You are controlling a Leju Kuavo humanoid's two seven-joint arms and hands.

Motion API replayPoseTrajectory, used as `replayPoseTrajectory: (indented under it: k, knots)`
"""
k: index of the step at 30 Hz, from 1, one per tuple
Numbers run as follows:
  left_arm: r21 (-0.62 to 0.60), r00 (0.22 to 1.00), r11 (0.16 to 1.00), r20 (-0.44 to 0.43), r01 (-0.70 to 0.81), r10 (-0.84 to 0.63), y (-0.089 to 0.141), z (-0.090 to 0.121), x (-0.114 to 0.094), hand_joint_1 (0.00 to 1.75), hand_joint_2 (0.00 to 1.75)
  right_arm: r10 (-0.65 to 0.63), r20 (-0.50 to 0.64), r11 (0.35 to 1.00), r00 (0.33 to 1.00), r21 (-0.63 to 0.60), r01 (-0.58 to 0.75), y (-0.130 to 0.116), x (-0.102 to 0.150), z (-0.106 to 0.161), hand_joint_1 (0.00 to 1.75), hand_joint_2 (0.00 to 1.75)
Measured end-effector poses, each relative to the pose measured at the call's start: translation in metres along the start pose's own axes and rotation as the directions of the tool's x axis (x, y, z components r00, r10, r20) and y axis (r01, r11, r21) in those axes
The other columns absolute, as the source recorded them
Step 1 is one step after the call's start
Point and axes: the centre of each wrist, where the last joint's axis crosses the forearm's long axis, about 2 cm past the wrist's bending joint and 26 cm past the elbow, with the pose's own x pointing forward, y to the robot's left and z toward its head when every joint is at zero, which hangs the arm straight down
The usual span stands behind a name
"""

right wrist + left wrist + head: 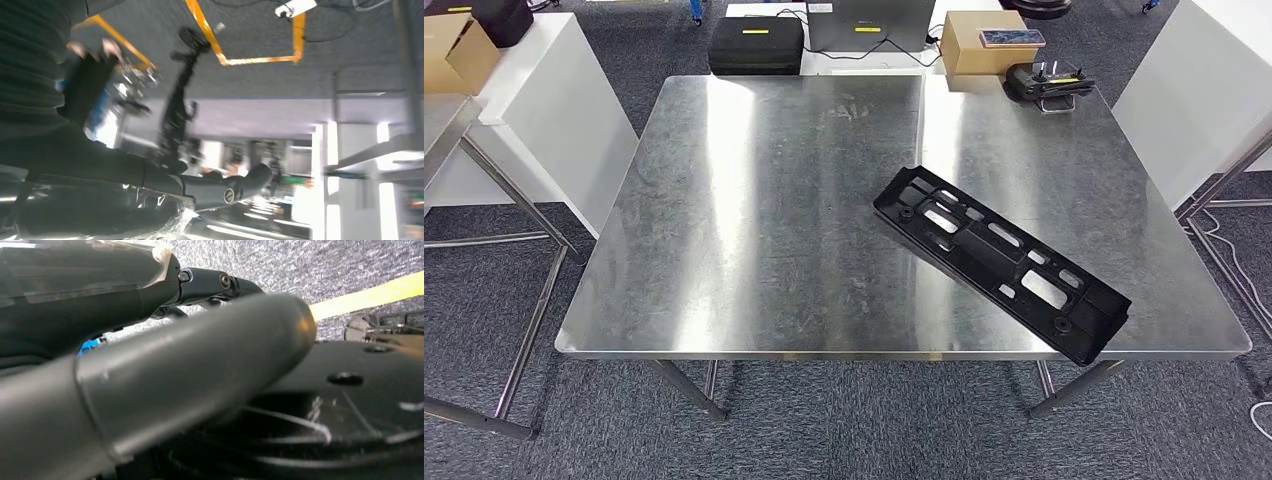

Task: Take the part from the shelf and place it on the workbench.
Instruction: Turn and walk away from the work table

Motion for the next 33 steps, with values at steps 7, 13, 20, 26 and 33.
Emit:
replayPoseTrajectory:
  k: [7, 13, 20, 26, 33]
  knots:
    - [0.028, 1.0, 1.0, 0.017, -0.006, 0.006, -0.003, 0.0, 0.0, 0.0, 0.0, -0.113, -0.187, 0.994, 0.976, -0.029, 0.11, 0.041, -0.014, 0.083, 0.0, 1.75]
    - [0.084, 1.0, 0.996, 0.022, -0.018, 0.016, -0.004, 0.0, 0.001, 0.0, 0.0, -0.21, -0.263, 0.969, 0.942, 0.069, 0.235, 0.102, -0.001, 0.153, 0.0, 1.75]
    - [0.118, 1.0, 0.993, 0.009, -0.016, 0.015, -0.006, 0.001, 0.003, 0.0, 0.0, -0.319, -0.362, 0.898, 0.876, 0.181, 0.402, 0.165, 0.028, 0.22, 0.0, 1.75]
    - [0.168, 0.999, 0.985, -0.005, -0.032, 0.033, -0.011, 0.001, 0.004, 0.0, 0.0, -0.388, -0.473, 0.783, 0.791, 0.284, 0.554, 0.2, 0.06, 0.278, 0.0, 0.44]
    - [0.284, 0.999, 0.959, -0.036, -0.025, 0.036, -0.037, 0.006, 0.012, 0.0, 0.0, -0.349, -0.518, 0.61, 0.781, 0.507, 0.609, 0.219, 0.097, 0.347, 0.0, 0.0]
